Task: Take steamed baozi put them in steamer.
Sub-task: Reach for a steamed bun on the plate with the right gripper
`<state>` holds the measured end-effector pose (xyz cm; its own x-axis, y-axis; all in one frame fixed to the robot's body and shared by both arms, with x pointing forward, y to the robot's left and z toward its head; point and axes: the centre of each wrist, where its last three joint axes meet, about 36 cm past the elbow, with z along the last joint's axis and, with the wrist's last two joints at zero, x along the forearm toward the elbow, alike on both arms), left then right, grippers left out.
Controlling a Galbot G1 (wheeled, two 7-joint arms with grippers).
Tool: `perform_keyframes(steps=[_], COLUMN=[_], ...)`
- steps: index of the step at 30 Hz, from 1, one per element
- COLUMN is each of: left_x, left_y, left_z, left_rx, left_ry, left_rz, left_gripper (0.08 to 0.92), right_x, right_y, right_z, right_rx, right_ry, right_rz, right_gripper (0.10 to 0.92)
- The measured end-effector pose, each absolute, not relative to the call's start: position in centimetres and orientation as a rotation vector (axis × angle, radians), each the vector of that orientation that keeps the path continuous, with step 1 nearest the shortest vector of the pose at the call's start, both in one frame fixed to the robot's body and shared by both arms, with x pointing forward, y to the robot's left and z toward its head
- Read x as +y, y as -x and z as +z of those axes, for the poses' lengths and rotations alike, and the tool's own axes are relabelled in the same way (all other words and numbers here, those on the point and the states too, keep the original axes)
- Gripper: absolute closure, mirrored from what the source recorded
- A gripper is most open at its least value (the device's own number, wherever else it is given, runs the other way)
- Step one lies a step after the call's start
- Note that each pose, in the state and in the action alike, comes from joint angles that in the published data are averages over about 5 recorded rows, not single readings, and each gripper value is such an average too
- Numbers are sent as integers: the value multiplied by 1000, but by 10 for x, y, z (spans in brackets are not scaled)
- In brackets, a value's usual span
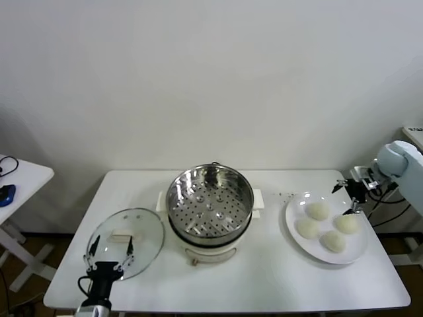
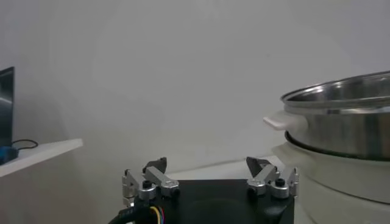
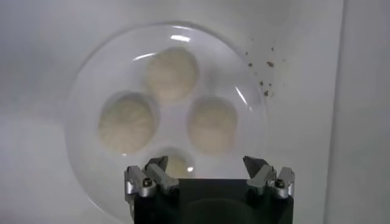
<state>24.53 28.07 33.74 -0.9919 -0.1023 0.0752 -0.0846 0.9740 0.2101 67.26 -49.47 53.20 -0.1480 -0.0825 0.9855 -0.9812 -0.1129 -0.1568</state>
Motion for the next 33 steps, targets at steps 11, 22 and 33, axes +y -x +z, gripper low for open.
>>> perform_keyframes(steps=[11, 22, 33], left_x=[286, 286, 288], left_y=[-244, -242, -242], left_z=[338, 338, 335], left_rx=[-3026, -3019, -3012], left_ry=[-156, -152, -154], left_rz=[-337, -343, -344], left_gripper=[177, 177, 177], right_x=[-475, -465, -460], right_y=[-690, -693, -694], right_z=[499, 471, 456], right_rx=[-1291, -1305, -1311], right_ry=[-1276, -1267, -1255], right_rz=[1345, 1338, 1328], right_gripper=[200, 200, 200])
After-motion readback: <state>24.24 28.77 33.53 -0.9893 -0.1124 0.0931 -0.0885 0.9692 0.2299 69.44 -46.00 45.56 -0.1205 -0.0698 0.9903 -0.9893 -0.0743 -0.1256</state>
